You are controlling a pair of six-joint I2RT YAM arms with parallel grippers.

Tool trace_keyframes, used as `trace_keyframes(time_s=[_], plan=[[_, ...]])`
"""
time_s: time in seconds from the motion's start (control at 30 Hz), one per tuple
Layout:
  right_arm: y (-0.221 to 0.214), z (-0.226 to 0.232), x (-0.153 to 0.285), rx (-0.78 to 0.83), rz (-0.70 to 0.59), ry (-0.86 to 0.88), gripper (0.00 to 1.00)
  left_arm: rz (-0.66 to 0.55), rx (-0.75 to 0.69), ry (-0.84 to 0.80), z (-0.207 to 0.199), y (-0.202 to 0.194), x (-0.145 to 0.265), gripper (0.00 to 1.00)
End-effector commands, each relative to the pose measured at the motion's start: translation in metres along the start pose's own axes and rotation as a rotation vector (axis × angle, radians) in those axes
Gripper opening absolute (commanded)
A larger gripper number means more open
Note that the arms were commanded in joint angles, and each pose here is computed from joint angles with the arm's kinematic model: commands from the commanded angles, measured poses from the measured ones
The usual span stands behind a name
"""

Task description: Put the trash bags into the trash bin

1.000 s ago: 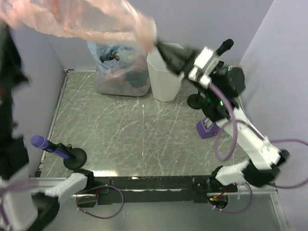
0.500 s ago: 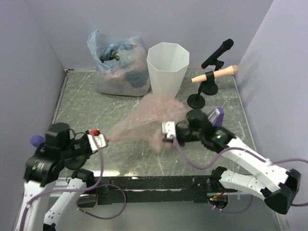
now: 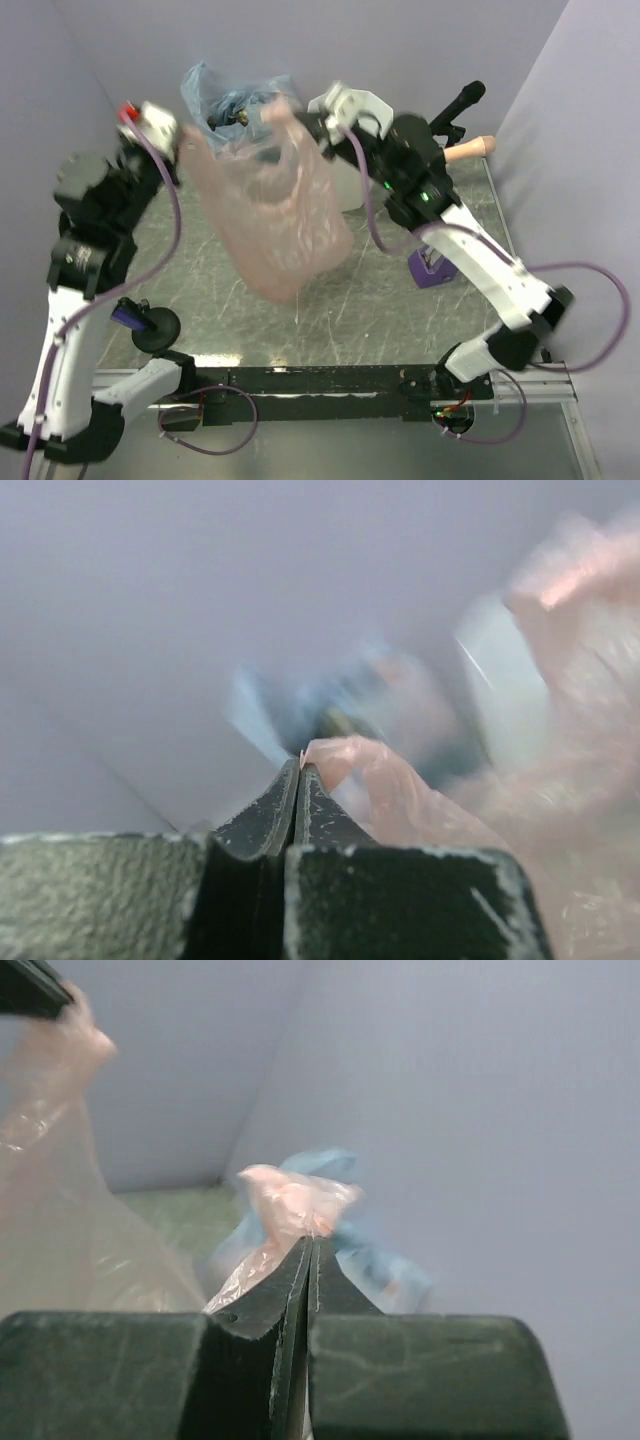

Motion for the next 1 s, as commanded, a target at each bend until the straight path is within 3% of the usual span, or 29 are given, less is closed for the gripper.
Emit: trace_keyframes(time_s=[0.0,0.1,0.2,0.27,0.33,0.4,0.43,0.47,0.5,0.53,0.57,0.6,0.63,0.67,0.73,0.87,0.97], plan=[[0.127,-0.104,-0.007,0.045,-0.315,-0.291,0.0,-0.569,0.09,0.361,0.068,0.196,0.052,0.01],[0.215,-0.132,0.017,0.127,-0.554,-0.357,0.0,-0.824,0.068,0.316,0.063,0.281,0.101,0.01],[0.285,-0.129,0.058,0.296,-0.777,-0.393,0.0,-1.039,-0.017,0.201,0.04,0.327,0.14,0.01],[0.307,-0.114,0.078,0.411,-0.851,-0.386,0.0,-1.121,-0.092,0.094,0.019,0.342,0.159,0.01],[0.294,-0.083,0.075,0.471,-0.836,-0.325,0.0,-1.127,-0.161,-0.021,-0.003,0.342,0.163,0.02],[0.255,-0.051,0.066,0.483,-0.75,-0.242,0.0,-1.044,-0.22,-0.115,-0.02,0.317,0.148,0.01],[0.214,-0.023,0.053,0.463,-0.652,-0.165,0.0,-0.924,-0.243,-0.178,-0.031,0.283,0.127,0.01],[0.176,-0.001,0.051,0.435,-0.552,-0.115,0.0,-0.72,-0.299,-0.298,-0.05,0.226,0.098,0.01],[0.099,0.045,0.043,0.367,-0.338,0.045,0.0,-0.496,-0.483,-0.46,-0.073,0.148,0.077,0.01],[0.013,0.11,0.054,0.241,-0.084,0.317,0.0,-0.191,-0.525,-0.692,-0.096,0.041,0.074,0.0],[-0.058,0.183,0.097,0.107,0.108,0.682,0.0,0.082,-0.56,-0.895,-0.109,-0.055,0.095,0.0],[-0.107,0.246,0.175,0.035,0.26,1.09,0.0,0.31,-0.496,-1.046,-0.119,-0.132,0.12,0.0],[-0.122,0.281,0.241,-0.027,0.303,1.383,0.0,0.451,-0.44,-1.051,-0.121,-0.176,0.139,0.0],[-0.132,0.295,0.272,-0.043,0.316,1.461,0.0,0.56,-0.442,-1.085,-0.123,-0.22,0.158,0.0],[-0.135,0.295,0.274,0.003,0.29,1.339,0.0,0.489,-0.504,-1.065,-0.125,-0.23,0.172,0.0],[-0.098,0.254,0.218,0.089,0.143,0.994,0.0,0.254,-0.309,-0.906,-0.137,-0.179,0.153,0.01],[-0.071,0.225,0.182,0.037,0.117,0.874,0.0,0.29,-0.174,-0.897,-0.142,-0.165,0.145,0.01]])
Point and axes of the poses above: each gripper's point midway between its finger pads, its own x axis back along the fingers, its own z axis along the line the jaws close on, y = z × x, the point moved 1 cm from there along x, back along the fingers, and after that the axes turned 12 degrees about x, right-handed, at the moved point
